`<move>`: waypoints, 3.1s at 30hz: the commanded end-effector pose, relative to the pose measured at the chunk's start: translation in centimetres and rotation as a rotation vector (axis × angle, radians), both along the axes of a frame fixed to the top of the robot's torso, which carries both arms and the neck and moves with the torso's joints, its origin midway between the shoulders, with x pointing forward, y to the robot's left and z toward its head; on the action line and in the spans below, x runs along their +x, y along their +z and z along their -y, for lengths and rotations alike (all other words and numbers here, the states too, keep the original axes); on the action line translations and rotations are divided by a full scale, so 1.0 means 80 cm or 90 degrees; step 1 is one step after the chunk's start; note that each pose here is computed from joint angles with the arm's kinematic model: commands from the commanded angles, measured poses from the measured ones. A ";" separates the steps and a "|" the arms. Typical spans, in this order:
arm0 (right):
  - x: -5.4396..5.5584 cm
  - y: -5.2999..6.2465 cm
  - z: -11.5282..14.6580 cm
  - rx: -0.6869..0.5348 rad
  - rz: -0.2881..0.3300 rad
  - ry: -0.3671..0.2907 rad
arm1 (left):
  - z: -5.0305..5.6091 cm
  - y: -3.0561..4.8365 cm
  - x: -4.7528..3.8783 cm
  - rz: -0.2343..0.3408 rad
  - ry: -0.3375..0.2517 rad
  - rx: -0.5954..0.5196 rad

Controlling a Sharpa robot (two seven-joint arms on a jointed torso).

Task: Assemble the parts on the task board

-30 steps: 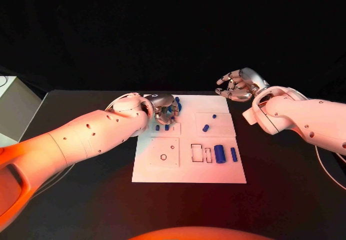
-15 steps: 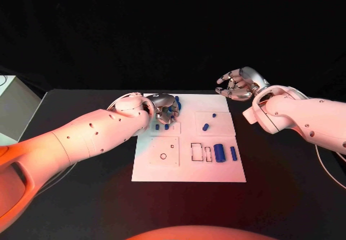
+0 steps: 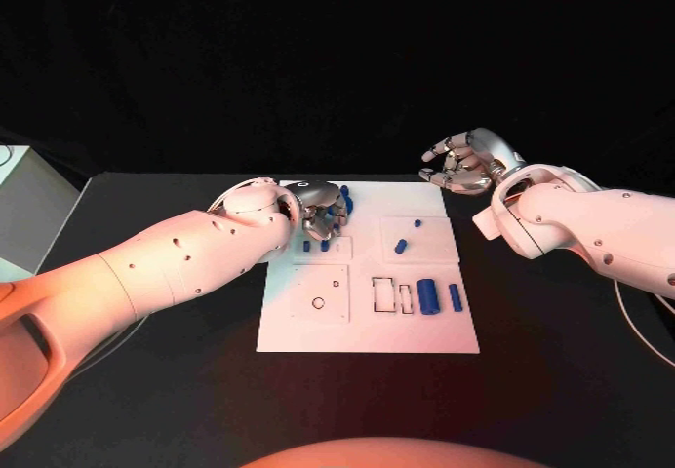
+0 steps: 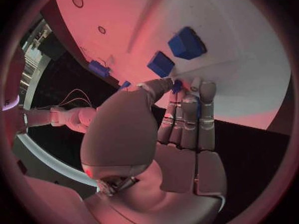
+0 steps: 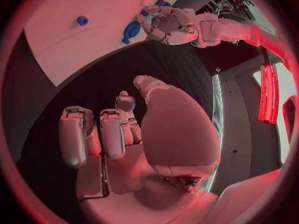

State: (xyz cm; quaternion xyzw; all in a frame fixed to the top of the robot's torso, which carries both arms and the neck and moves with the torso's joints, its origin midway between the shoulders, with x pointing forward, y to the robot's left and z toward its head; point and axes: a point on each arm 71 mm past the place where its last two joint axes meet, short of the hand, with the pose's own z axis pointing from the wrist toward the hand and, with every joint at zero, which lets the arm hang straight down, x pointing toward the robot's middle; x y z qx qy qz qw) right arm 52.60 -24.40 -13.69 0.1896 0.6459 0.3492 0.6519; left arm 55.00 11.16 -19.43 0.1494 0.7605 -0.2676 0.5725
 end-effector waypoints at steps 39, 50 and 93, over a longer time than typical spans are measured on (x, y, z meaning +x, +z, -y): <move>-0.001 0.001 -0.002 -0.001 0.005 0.008 | 0.000 -0.0038 -0.002 -0.012 -0.006 -0.009; -0.001 0.001 -0.001 -0.001 0.005 0.007 | -0.002 -0.0056 -0.002 -0.024 -0.001 -0.005; -0.001 0.001 -0.002 -0.001 0.005 0.009 | 0.003 -0.0025 -0.002 0.022 -0.009 -0.027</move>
